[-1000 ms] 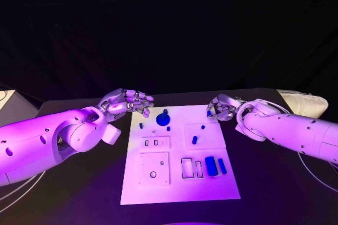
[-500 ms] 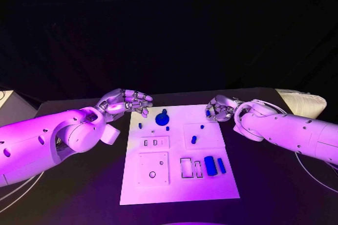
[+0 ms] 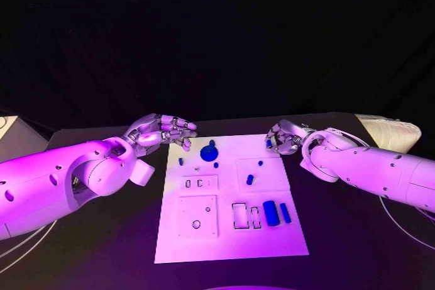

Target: Assemble the parts on the task board

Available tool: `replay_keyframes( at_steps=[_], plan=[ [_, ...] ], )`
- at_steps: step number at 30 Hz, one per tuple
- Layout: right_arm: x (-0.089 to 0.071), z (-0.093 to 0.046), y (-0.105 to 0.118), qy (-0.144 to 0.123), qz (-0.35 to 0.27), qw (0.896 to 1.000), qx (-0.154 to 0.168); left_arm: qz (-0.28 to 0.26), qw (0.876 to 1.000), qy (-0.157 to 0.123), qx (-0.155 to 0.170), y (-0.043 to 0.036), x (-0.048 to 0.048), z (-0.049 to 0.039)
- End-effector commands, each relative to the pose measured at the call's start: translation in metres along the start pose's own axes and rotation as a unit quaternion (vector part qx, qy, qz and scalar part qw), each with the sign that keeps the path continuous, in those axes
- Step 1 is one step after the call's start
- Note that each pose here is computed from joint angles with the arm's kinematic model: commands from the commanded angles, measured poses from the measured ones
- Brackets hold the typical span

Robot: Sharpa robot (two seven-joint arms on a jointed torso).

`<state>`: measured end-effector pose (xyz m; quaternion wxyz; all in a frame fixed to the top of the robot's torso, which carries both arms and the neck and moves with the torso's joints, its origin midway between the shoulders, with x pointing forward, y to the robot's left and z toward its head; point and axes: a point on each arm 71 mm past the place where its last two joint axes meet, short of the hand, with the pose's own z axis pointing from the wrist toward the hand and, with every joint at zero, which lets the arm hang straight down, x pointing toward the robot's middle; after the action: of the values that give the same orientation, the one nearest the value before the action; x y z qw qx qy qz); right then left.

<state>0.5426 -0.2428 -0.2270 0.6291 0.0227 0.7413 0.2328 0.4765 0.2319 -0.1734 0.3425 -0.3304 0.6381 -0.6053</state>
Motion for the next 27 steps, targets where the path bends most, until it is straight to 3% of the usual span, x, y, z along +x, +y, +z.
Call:
replay_keyframes(
  at_steps=[1, 14, 20, 27],
  plan=[
    [-0.004, -0.001, 0.0, -0.031, -0.006, 0.999, 0.003, 0.0, 1.0, 0.008, 0.005, -0.0012, 0.0017, 0.0002],
    [-0.01, -0.003, 0.013, -0.034, 0.009, 0.999, 0.013, 0.001, 1.0, 0.007, 0.004, -0.0009, 0.0018, 0.0008],
    [-0.009, -0.005, 0.042, -0.016, 0.037, 0.999, 0.003, 0.0, 1.0, 0.008, 0.004, -0.0009, 0.0027, 0.0018],
    [0.004, -0.008, 0.083, 0.009, 0.041, 0.999, -0.029, 0.0, 1.0, 0.009, 0.005, -0.0008, 0.004, 0.0029]
  ],
)
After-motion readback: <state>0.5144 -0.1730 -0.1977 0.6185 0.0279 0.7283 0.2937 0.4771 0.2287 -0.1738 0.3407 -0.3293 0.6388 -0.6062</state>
